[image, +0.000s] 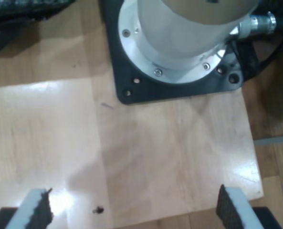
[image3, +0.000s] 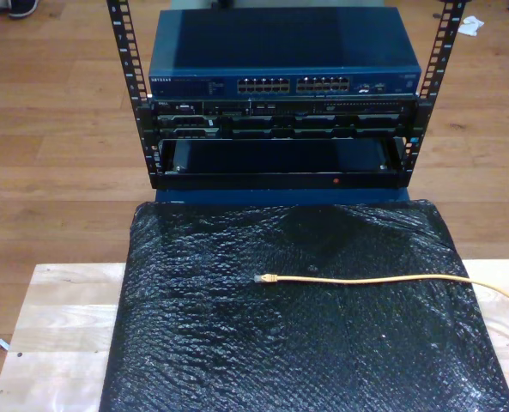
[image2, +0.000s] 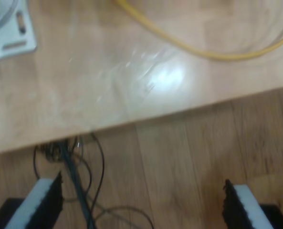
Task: Grab the cable and plug it in
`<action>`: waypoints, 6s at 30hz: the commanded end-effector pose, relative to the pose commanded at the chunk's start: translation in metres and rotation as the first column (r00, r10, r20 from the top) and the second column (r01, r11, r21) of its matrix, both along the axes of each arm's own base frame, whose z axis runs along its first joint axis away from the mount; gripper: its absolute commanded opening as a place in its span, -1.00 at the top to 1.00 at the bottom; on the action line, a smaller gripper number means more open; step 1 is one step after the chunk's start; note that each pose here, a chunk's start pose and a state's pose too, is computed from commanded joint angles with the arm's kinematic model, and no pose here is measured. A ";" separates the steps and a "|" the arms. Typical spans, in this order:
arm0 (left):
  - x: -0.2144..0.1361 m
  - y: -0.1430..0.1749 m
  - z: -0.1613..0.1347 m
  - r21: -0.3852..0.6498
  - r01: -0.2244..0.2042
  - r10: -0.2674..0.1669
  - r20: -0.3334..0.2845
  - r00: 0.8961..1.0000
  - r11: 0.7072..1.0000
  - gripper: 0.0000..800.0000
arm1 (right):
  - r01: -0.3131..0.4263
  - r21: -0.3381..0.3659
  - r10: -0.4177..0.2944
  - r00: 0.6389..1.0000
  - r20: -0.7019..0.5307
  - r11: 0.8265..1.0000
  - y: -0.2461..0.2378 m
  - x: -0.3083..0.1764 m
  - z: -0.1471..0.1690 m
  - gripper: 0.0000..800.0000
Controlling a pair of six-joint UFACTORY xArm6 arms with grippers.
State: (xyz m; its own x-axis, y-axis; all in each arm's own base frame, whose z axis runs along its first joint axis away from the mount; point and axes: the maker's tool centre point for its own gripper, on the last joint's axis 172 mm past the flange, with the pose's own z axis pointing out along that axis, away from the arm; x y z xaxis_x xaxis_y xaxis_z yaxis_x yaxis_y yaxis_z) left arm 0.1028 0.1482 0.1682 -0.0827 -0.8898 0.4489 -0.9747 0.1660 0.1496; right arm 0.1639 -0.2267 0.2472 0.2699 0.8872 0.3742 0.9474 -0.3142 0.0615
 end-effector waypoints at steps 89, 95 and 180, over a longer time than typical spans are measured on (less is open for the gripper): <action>0.162 -0.149 0.020 -0.092 -0.142 0.140 -0.024 0.990 0.986 -1.00 | -0.214 0.143 0.222 0.974 -0.043 0.966 0.330 0.253 0.079 -0.99; 0.163 -0.148 0.021 -0.090 -0.149 0.148 -0.024 0.989 0.985 -1.00 | -0.230 0.132 0.236 0.971 -0.030 0.964 0.359 0.260 0.069 -0.99; 0.173 -0.140 0.007 -0.063 -0.220 0.217 -0.053 0.975 0.973 -1.00 | -0.220 -0.415 0.205 0.975 -0.080 0.883 0.478 0.281 -0.173 -0.54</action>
State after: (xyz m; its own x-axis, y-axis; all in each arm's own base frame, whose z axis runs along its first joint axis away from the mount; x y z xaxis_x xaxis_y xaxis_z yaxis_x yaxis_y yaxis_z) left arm 0.2759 0.0081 0.1750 0.1324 -0.8515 0.5074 -0.9810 -0.0393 0.1899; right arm 0.4449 0.2513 0.0743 0.0632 0.9967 -0.0509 0.9922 -0.0572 0.1104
